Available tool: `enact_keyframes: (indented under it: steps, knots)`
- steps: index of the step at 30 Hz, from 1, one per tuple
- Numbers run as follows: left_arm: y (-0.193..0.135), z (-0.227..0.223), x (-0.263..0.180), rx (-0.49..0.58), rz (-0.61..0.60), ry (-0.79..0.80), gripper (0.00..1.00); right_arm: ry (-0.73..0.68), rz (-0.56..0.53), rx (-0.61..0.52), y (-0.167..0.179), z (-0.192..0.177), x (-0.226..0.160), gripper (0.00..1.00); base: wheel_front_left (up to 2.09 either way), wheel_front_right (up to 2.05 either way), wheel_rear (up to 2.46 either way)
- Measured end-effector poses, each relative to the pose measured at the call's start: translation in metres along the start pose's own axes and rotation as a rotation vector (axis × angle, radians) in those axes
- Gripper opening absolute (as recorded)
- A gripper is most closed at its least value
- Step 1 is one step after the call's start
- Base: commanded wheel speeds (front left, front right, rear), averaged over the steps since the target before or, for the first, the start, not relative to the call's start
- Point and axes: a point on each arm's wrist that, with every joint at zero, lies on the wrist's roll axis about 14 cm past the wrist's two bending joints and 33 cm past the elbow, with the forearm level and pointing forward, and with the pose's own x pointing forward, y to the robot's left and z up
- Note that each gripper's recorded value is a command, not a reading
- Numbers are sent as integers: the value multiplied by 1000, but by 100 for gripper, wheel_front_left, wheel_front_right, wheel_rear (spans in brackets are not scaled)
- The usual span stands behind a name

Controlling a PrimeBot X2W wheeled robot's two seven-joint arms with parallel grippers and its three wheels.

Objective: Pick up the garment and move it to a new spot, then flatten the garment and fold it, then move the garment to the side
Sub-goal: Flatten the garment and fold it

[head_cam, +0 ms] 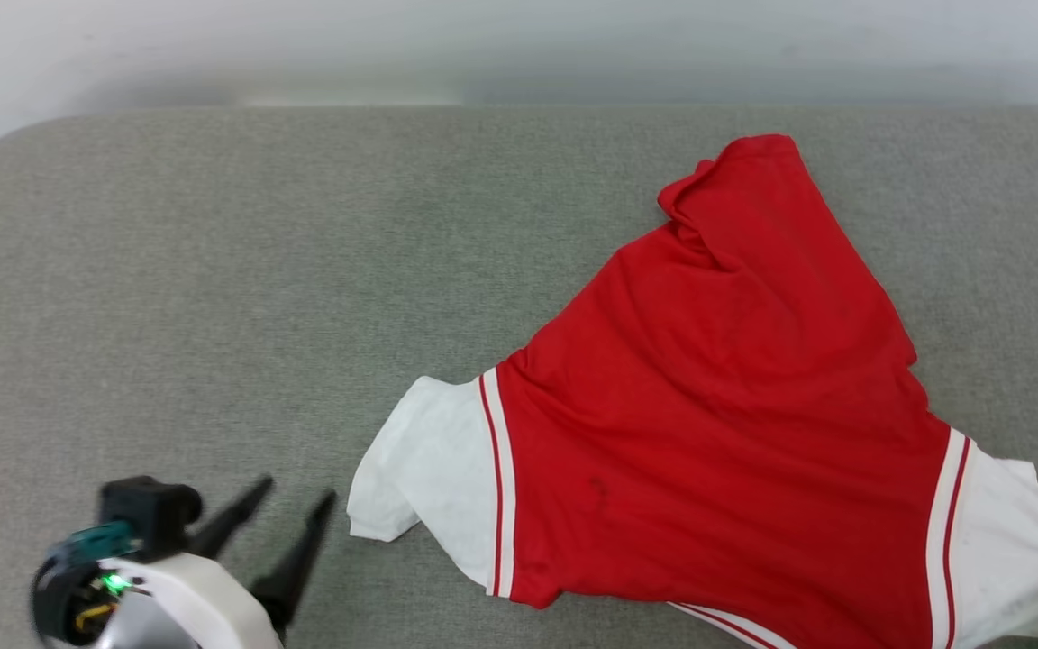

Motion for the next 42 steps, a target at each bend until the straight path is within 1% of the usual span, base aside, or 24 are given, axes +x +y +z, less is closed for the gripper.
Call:
enact_keyframes:
  steps: [2,4,7,9,13,17,22,26,27,28,29,33,36,42]
  knots:
    - [-9,-22,1,-43,-24,140,100,-6,-1,-2,0,2,-1,0,0,0,0]
    - [-18,-36,2,-75,-49,249,100,-10,8,-5,4,3,0,0,0,0,0]
    - [-20,-45,6,-67,-52,349,100,-5,17,-2,9,3,2,0,0,0,0]
    - [-18,-48,12,-53,-48,389,100,-8,24,-2,13,5,4,0,0,0,0]
    - [-21,-57,24,-72,-55,444,100,8,26,2,15,2,8,0,0,0,0]
    - [-18,-70,34,-60,-51,510,100,16,24,1,16,2,12,0,0,0,0]
    - [-11,-87,41,-10,-35,585,100,24,27,3,19,1,17,0,0,0,0]
    - [-11,-101,42,27,-44,655,100,33,27,3,20,-3,19,0,0,0,0]
    - [-12,-103,42,28,-48,666,88,33,28,3,20,-3,20,0,0,0,0]
    - [-13,-105,42,30,-55,674,24,32,30,2,21,-2,20,0,0,0,0]
    - [-13,-106,42,31,-58,678,0,29,31,2,21,-1,20,0,0,0,0]
    - [-16,-110,39,3,-61,687,0,9,34,2,21,3,19,0,0,0,0]
    - [-17,-108,33,-21,-61,657,0,-11,32,2,19,8,15,0,0,0,0]
    - [-15,-80,11,10,-59,548,0,-90,36,-14,15,31,-2,0,0,0,0]
